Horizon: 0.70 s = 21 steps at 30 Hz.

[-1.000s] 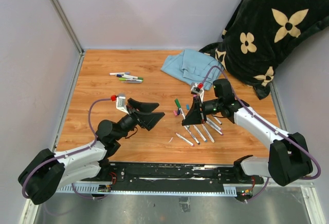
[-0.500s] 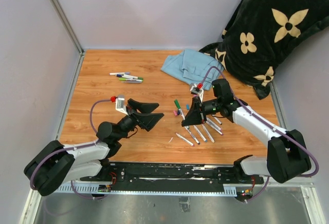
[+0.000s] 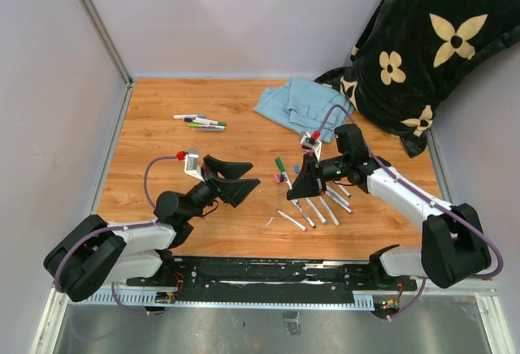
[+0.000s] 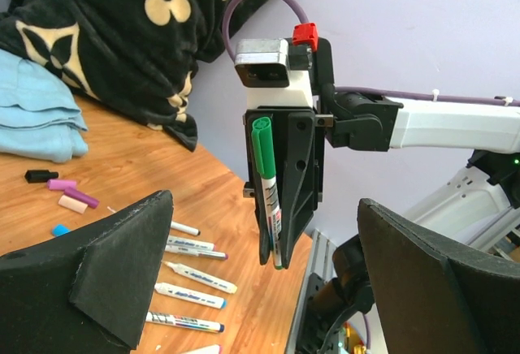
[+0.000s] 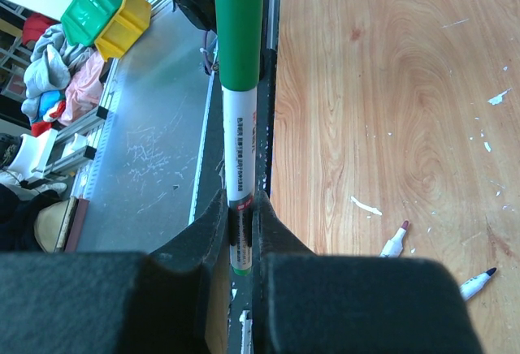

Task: Open the pen caps
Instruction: Pick up the pen from the center of the board.

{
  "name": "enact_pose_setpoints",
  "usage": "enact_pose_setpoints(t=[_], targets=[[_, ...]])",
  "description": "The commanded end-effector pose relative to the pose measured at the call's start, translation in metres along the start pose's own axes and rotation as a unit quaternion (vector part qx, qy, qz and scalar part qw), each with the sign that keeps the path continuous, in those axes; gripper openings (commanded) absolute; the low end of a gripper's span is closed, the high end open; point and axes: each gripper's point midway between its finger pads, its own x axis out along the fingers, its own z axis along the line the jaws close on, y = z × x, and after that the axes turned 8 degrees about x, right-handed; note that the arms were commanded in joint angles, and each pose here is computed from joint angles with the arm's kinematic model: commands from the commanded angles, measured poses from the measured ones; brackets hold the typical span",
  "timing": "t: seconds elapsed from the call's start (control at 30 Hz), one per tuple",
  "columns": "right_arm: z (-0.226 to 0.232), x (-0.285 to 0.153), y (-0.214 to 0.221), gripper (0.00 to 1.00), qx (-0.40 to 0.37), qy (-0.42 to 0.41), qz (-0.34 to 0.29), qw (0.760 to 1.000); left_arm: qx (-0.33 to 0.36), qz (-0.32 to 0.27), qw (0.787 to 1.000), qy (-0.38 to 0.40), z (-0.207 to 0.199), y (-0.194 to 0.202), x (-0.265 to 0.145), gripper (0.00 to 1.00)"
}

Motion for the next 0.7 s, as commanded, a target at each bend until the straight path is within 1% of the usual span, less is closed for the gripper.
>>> enact_pose_setpoints(t=[0.0, 0.37, 0.67], targets=[[0.006, 0.002, -0.004, 0.03, -0.007, -0.019, 0.001, 1.0, 0.028, -0.019, 0.999, 0.026, -0.009, -0.013, 0.007, 0.99], [0.01, 0.005, -0.001, 0.03, -0.008, -0.032, 0.008, 0.999, 0.05, -0.027, 0.998, 0.034, -0.01, -0.017, 0.011, 0.99], [0.015, 0.009, 0.001, 0.03, -0.009, -0.046, 0.017, 0.999, 0.06, -0.016, 0.996, 0.067, -0.016, -0.02, 0.039, 0.99]])
